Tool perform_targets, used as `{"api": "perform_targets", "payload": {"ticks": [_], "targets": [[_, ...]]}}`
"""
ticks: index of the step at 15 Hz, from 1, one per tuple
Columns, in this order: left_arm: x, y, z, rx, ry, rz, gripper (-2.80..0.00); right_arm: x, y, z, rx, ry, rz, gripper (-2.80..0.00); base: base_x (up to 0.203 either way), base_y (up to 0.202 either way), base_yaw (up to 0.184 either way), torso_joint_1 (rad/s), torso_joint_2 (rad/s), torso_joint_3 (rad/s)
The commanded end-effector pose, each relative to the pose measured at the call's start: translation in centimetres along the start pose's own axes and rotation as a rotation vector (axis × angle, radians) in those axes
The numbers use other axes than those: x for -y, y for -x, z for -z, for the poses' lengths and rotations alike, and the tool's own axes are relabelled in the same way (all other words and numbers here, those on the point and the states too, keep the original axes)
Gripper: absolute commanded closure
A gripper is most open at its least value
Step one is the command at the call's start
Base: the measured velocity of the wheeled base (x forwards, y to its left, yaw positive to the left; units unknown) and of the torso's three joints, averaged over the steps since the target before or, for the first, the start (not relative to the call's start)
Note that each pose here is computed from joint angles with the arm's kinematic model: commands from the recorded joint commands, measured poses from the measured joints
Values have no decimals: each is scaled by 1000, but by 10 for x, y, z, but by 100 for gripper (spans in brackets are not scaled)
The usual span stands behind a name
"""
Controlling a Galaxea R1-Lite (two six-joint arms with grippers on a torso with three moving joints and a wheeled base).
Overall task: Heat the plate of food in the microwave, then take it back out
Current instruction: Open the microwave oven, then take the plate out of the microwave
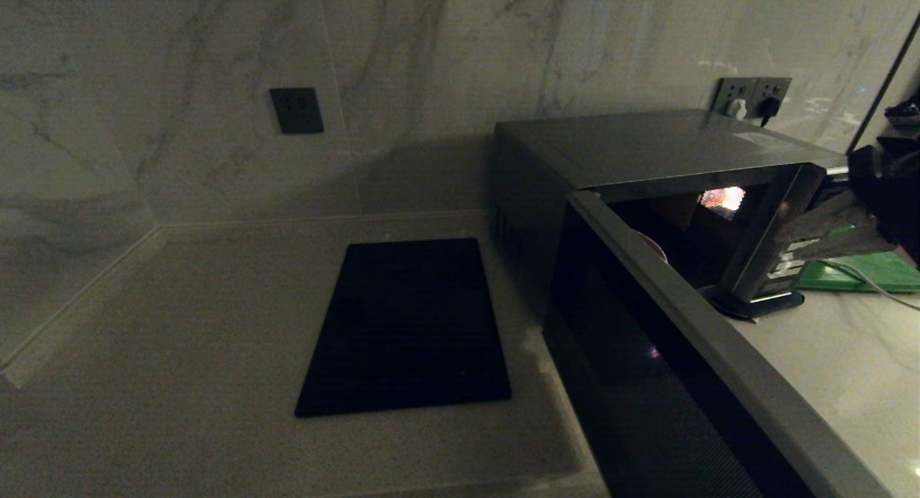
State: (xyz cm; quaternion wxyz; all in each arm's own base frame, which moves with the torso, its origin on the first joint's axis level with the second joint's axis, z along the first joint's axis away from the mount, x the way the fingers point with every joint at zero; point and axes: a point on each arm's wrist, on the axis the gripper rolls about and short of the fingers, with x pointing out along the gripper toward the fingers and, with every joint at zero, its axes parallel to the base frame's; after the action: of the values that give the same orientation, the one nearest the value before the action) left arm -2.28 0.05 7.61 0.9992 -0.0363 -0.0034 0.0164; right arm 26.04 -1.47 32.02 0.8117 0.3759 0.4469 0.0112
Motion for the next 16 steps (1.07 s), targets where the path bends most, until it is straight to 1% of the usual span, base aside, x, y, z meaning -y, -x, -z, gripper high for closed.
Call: {"api": "perform_targets", "payload": {"ticks": [1,2,5,6,7,8,10,12,13,15,16], "targets": [[0,0,0,-1,0,-1,0,3,-35,-23,17,-68,-21,-280,0,0,0,0,0,0],[0,0,0,-1,1,-1,0,3,-41,-28,36,-75,-36,-280,0,0,0,0,0,0],[0,0,0,-1,1,-1,0,1,-57,-44,94,-190,-83,-280,0,0,0,0,0,0],[0,0,0,-1,1,-1,0,2,-63,-47,91,-207,-78,-280,0,0,0,0,0,0],[0,0,0,-1,0,-1,0,2,-66,-50,97,-207,-73,-280,0,0,0,0,0,0],[0,0,0,-1,1,-1,0,1,-62,-49,124,-212,-55,-280,0,0,0,0,0,0],[0,0,0,-1,1,-1,0,8,-63,-39,91,-249,22,-280,0,0,0,0,0,0],[0,0,0,-1,1,-1,0,12,-57,-30,77,-269,74,-280,0,0,0,0,0,0],[0,0,0,-1,1,-1,0,17,-61,-24,76,-276,135,-280,0,0,0,0,0,0],[0,0,0,-1,1,-1,0,20,-72,-14,106,-266,267,-280,0,0,0,0,0,0],[0,0,0,-1,0,-1,0,18,-78,-11,124,-290,298,-280,0,0,0,0,0,0]]}}
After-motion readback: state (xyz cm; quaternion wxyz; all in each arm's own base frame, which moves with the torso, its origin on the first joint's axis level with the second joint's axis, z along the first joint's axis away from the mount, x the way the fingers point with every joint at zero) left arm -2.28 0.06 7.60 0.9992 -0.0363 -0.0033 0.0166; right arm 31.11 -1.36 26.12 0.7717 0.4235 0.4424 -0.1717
